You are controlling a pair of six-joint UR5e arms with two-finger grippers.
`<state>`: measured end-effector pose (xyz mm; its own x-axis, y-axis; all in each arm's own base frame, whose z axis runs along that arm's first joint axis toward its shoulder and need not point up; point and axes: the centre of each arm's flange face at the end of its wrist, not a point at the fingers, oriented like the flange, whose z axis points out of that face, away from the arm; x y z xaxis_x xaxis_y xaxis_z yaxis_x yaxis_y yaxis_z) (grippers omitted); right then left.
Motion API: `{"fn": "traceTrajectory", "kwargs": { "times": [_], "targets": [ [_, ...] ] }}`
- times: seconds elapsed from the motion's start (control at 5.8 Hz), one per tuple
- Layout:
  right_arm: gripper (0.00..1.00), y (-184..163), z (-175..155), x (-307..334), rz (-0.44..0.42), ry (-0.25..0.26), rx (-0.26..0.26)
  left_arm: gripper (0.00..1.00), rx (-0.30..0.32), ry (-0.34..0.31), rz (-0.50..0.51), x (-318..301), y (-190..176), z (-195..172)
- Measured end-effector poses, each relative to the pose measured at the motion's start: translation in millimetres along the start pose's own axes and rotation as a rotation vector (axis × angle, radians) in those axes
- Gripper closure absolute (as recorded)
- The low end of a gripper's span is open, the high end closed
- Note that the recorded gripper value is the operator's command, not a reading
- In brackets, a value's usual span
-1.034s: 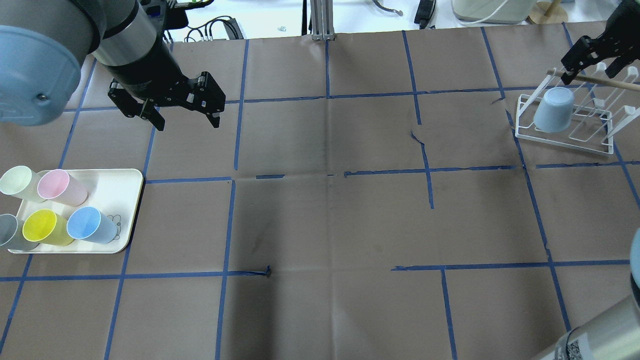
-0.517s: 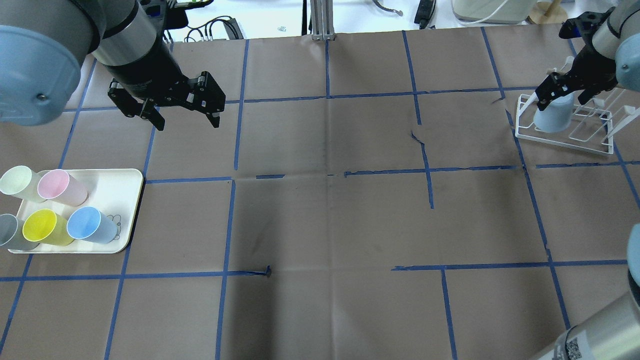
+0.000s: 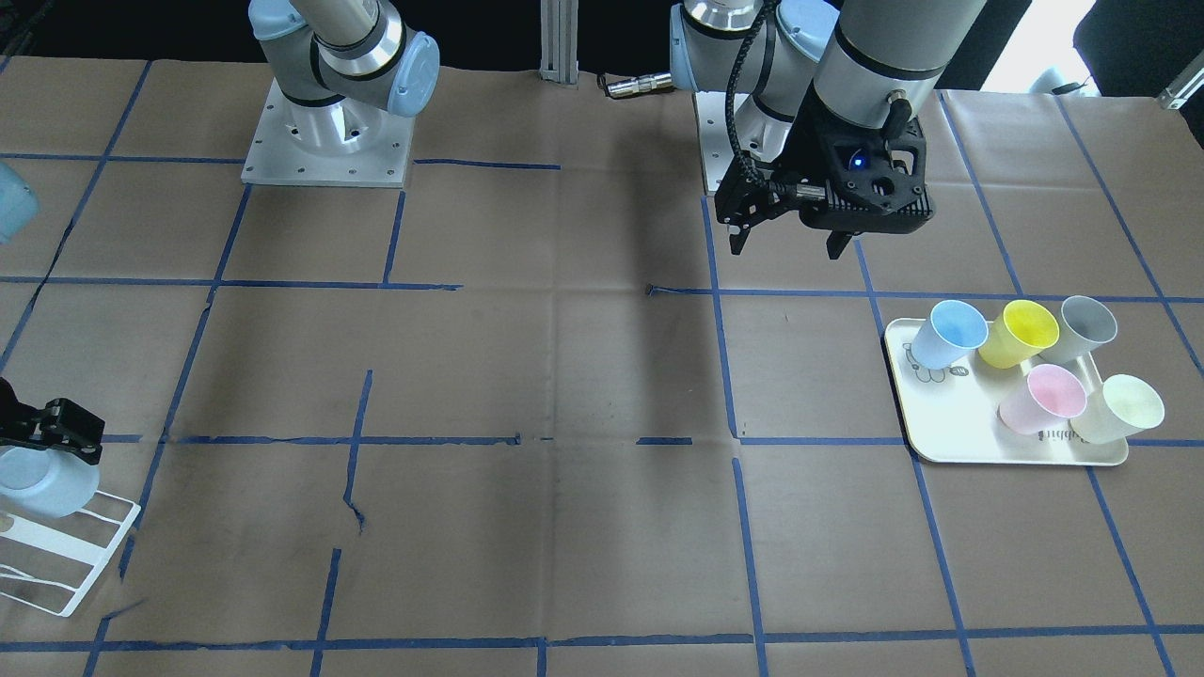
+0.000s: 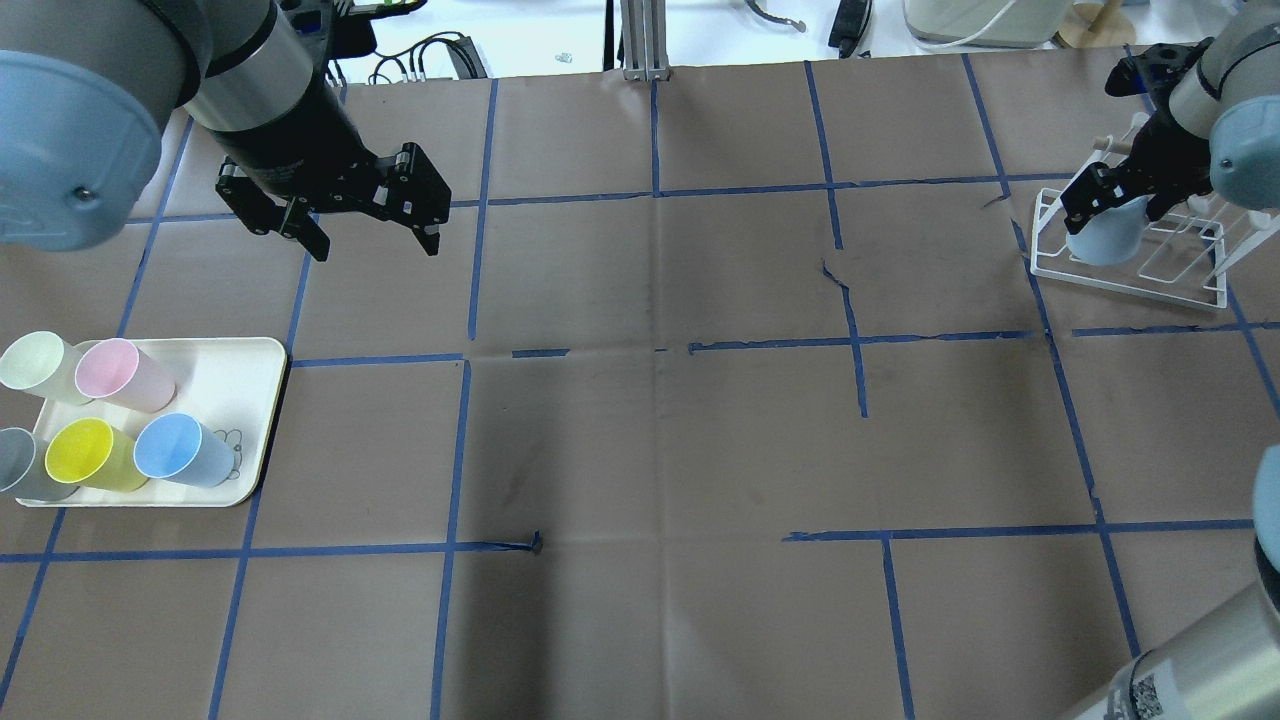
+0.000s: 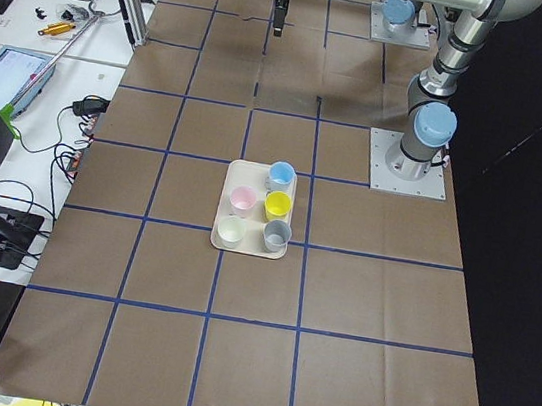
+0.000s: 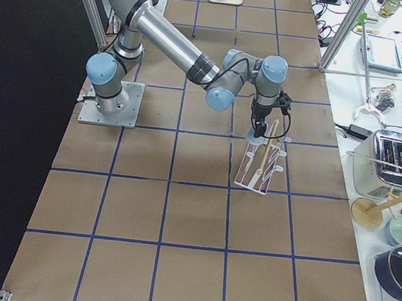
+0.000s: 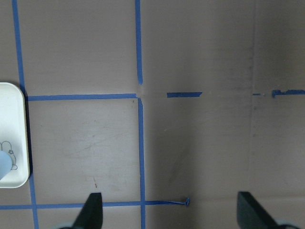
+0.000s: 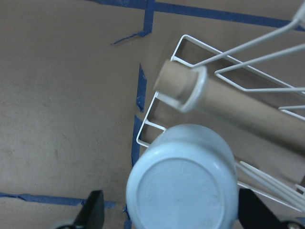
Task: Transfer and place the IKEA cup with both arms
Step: 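Close the right gripper on the light blue cup's base, then lift the light blue cup off the rack with the right gripper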
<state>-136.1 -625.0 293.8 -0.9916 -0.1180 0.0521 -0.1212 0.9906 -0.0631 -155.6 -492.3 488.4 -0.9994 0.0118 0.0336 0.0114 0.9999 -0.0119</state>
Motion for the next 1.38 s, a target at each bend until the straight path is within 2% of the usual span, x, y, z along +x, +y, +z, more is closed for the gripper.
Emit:
{"fn": "traceTrajectory", "kwargs": {
  "times": [0.17, 0.52, 1.03, 1.38],
  "targets": [
    [0.22, -3.5, 0.9, 1.9, 0.0, 0.014, 0.025, 0.02, 0.001, 0.0, 0.0, 0.0, 0.2, -0.3],
    [0.32, -5.6, -0.4, 3.3, 0.002, 0.026, 0.044, 0.02, 0.0, 0.0, 0.0, 0.0, 0.1, -0.2],
    [0.36, -5.2, -4.8, 3.0, 0.007, 0.027, 0.047, 0.02, 0.0, 0.0, 0.0, 0.0, 0.1, -0.2],
    [0.36, -13.0, -37.9, 4.0, -0.003, 0.046, 0.082, 0.02, 0.001, -0.001, 0.0, -0.1, 0.4, -0.7]
  ]
}}
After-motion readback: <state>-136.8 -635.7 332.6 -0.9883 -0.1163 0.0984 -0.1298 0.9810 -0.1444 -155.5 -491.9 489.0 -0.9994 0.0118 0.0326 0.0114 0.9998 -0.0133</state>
